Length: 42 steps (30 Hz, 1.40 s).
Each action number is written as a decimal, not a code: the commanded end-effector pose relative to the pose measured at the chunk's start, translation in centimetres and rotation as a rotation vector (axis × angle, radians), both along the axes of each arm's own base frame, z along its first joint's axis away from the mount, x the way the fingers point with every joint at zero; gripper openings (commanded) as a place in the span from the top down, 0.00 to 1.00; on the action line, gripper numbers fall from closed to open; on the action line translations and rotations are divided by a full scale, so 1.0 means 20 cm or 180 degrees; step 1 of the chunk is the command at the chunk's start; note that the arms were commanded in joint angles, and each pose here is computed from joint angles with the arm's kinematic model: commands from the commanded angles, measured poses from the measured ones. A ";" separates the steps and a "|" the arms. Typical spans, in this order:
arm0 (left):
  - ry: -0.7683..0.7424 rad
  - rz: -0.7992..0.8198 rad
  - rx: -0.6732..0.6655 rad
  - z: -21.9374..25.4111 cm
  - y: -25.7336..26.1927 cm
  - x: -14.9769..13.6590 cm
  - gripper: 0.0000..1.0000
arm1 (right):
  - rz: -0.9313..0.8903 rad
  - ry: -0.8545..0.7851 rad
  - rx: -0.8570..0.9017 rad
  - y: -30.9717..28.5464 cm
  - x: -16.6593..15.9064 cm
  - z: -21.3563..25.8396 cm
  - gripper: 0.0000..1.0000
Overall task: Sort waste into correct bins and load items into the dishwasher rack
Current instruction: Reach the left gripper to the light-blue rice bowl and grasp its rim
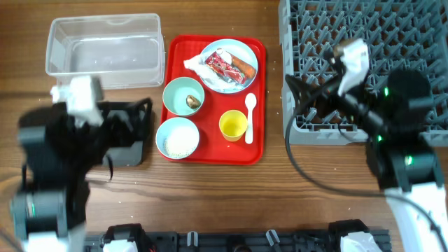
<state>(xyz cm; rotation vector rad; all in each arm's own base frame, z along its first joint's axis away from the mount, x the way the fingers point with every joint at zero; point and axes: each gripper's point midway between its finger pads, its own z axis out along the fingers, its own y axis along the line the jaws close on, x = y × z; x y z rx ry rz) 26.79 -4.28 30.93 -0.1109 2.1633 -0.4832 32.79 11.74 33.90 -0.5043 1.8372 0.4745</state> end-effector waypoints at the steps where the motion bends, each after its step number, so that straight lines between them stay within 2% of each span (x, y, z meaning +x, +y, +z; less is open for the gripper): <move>1: 0.0727 -0.0518 0.0279 -0.13 -0.19 0.14 0.00 | 0.0139 0.0088 -0.0070 0.04 0.10 0.02 0.00; 4: 0.1522 -0.0887 0.0639 -0.46 -0.39 0.18 0.00 | 0.0138 0.0362 0.0012 0.05 0.14 -0.08 0.00; 8: 0.2374 -0.1175 0.0803 -0.87 -0.57 0.18 0.00 | 0.0116 0.0558 0.0033 0.06 0.16 -0.16 0.00; 10: 0.2759 -0.1211 0.0885 -1.02 -0.58 0.14 0.00 | 0.0121 0.0569 0.0022 0.06 0.16 -0.17 0.00; 13: 0.3140 -0.1154 0.0852 -1.12 -0.58 0.09 0.00 | 0.0118 0.0613 0.0018 0.05 0.16 -0.19 0.00; 19: 0.3042 -0.1098 0.0633 -0.99 -0.60 0.05 0.00 | 0.0117 0.0717 0.0013 0.05 0.14 -0.22 0.00; 25: 0.2875 -0.1038 0.0727 -0.94 -0.57 0.07 0.00 | 0.0112 0.0822 0.0007 0.05 0.12 -0.25 0.00; 30: 0.2591 -0.0935 0.0870 -0.94 -0.55 0.17 0.16 | 0.0108 0.0800 -0.0021 0.05 0.13 -0.25 0.00; 33: 0.2568 -0.0877 0.0959 -0.99 -0.52 0.18 0.16 | 0.0033 0.0828 -0.0059 0.03 0.14 -0.27 0.00; 35: 0.2628 -0.0888 0.0976 -1.07 -0.51 0.15 0.07 | 0.0035 0.0848 -0.0062 0.03 0.13 -0.27 0.00; 36: 0.2662 -0.0923 0.1004 -1.10 -0.51 0.13 0.06 | 0.0035 0.0850 -0.0062 0.03 0.13 -0.27 0.00; 40: 0.2734 -0.1032 0.1078 -1.22 -0.53 0.05 0.14 | 0.0035 0.0842 -0.0061 0.03 0.13 -0.27 0.00; 42: 0.2736 -0.1090 0.1110 -1.26 -0.55 0.02 0.15 | 0.0034 0.0844 -0.0061 0.03 0.13 -0.27 0.00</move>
